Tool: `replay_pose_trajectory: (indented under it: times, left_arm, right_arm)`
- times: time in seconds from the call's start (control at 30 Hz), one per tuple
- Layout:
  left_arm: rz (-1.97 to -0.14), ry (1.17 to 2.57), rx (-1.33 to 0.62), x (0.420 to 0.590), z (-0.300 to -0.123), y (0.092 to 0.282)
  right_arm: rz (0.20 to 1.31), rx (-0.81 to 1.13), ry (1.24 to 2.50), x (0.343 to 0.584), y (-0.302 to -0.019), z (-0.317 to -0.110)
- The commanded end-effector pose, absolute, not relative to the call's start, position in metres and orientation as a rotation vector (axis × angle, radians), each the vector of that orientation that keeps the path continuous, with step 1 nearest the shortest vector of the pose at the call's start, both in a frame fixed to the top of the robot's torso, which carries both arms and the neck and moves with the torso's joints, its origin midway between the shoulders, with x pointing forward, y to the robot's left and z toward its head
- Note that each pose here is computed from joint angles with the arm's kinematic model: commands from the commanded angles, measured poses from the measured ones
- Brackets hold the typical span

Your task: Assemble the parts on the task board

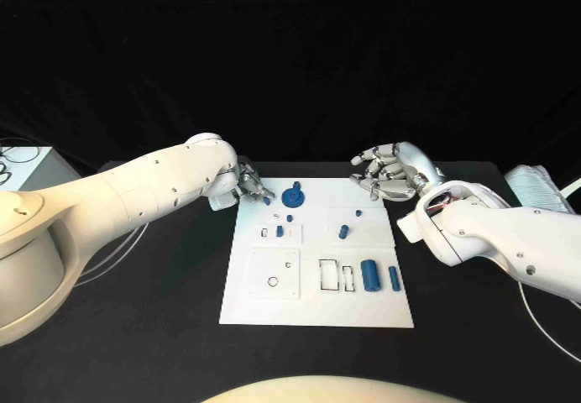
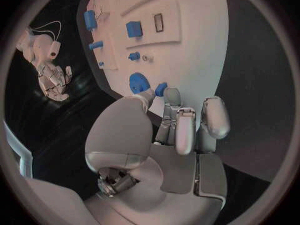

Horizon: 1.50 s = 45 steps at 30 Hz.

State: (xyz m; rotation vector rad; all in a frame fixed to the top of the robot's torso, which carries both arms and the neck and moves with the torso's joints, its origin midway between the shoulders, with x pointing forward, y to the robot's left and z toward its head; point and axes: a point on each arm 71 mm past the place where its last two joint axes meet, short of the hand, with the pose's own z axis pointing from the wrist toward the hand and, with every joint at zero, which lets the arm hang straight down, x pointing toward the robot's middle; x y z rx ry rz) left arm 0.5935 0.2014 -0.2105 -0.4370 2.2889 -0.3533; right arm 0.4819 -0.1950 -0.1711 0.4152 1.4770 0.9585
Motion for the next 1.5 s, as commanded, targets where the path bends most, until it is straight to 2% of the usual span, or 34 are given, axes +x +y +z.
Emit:
replay_pose_trajectory:
  times: [0.03,0.63,1.07,1.5]
  left_arm:
    - [-0.404,2.298,-0.438,0.592,-0.211,0.197]
    - [-0.433,2.289,-0.472,0.588,-0.208,0.205]
    - [-0.486,2.264,-0.494,0.565,-0.199,0.211]
    - [-0.421,2.198,-0.436,0.544,-0.195,0.211]
  right_arm:
    - [0.962,0.399,1.480,0.482,-0.194,-0.171]
    - [0.958,0.401,1.481,0.482,-0.195,-0.171]
    - [0.949,0.406,1.477,0.483,-0.199,-0.171]
    - [0.947,0.410,1.476,0.483,-0.200,-0.171]
